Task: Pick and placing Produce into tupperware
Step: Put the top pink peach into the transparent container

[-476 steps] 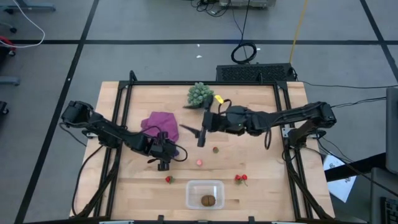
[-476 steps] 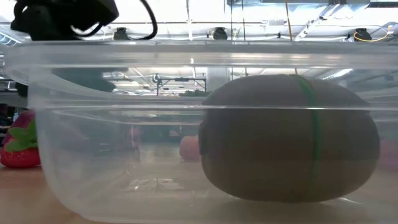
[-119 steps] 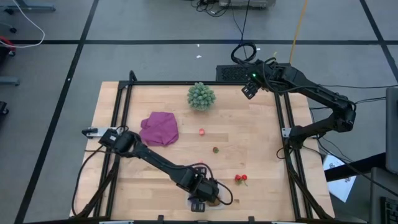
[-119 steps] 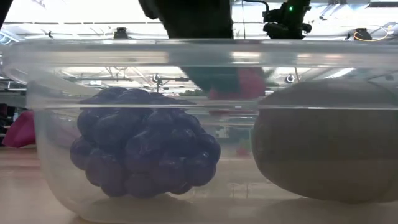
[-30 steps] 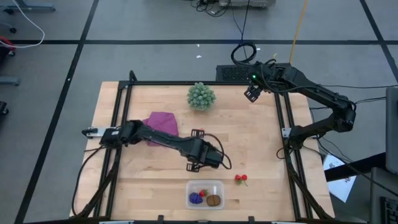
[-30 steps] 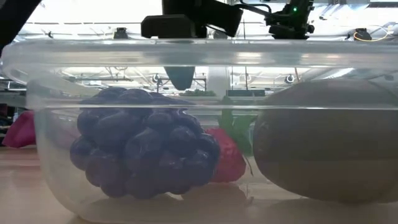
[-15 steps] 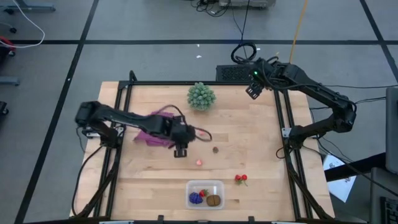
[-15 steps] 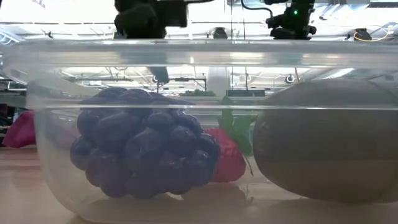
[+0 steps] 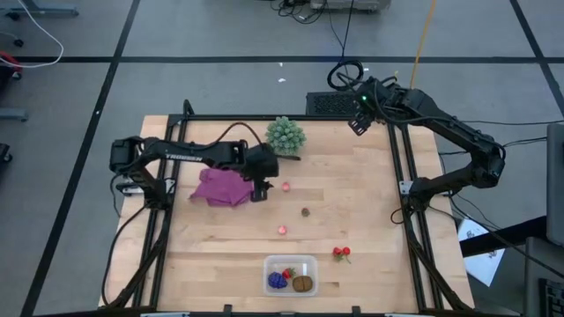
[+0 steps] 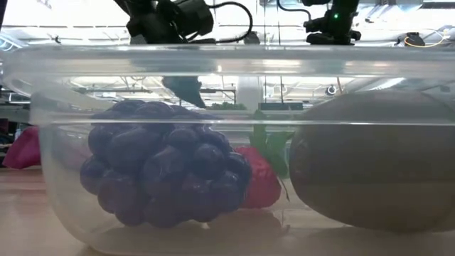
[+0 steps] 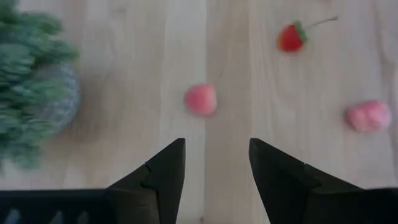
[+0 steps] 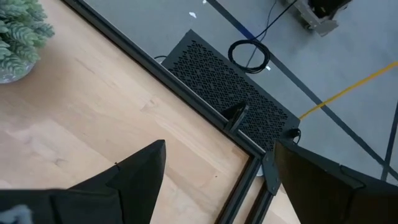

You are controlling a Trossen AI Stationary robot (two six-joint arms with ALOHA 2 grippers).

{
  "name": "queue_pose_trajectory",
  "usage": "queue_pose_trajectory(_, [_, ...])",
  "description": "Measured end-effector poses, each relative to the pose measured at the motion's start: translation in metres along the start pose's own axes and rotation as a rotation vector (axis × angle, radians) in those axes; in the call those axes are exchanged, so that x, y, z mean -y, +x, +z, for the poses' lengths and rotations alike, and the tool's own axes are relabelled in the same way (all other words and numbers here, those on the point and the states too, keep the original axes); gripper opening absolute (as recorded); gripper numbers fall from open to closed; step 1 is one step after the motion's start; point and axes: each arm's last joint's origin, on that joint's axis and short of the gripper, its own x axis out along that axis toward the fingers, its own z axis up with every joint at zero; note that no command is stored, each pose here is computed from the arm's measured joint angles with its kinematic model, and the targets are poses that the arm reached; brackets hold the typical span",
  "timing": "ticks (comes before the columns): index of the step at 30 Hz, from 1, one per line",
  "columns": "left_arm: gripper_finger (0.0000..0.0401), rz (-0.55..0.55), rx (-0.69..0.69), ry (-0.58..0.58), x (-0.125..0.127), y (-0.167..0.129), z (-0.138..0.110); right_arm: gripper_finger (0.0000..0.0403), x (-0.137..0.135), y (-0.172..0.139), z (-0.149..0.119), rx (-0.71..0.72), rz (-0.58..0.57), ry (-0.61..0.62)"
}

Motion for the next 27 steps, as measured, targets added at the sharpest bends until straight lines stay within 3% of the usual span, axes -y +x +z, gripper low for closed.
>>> queue_pose_trajectory(5, [0.0182,-0.033,0.048,-0.031,-0.006,0.004,0.004,0.029,0.0,0.0,0.001,0.013,0.002,-0.011])
queue_pose_trajectory(11, [0.0182,-0.043,-0.015,-0.099,0.001,0.021,0.0,0.029,0.0,0.0,0.002,0.021,0.003,-0.008])
queue_pose_trajectory(16, [0.0182,0.015,-0.024,-0.103,0.005,0.036,0.001,0.029,0.0,0.0,0.003,0.026,0.003,-0.022])
queue_pose_trajectory(21, [0.0182,0.019,0.011,-0.119,0.006,0.041,0.012,0.029,0.0,0.0,0.003,0.027,0.003,-0.022])
queue_pose_trajectory(27, [0.0182,0.021,-0.044,-0.119,0.006,0.053,0.018,0.029,0.0,0.0,0.003,0.029,0.004,-0.022])
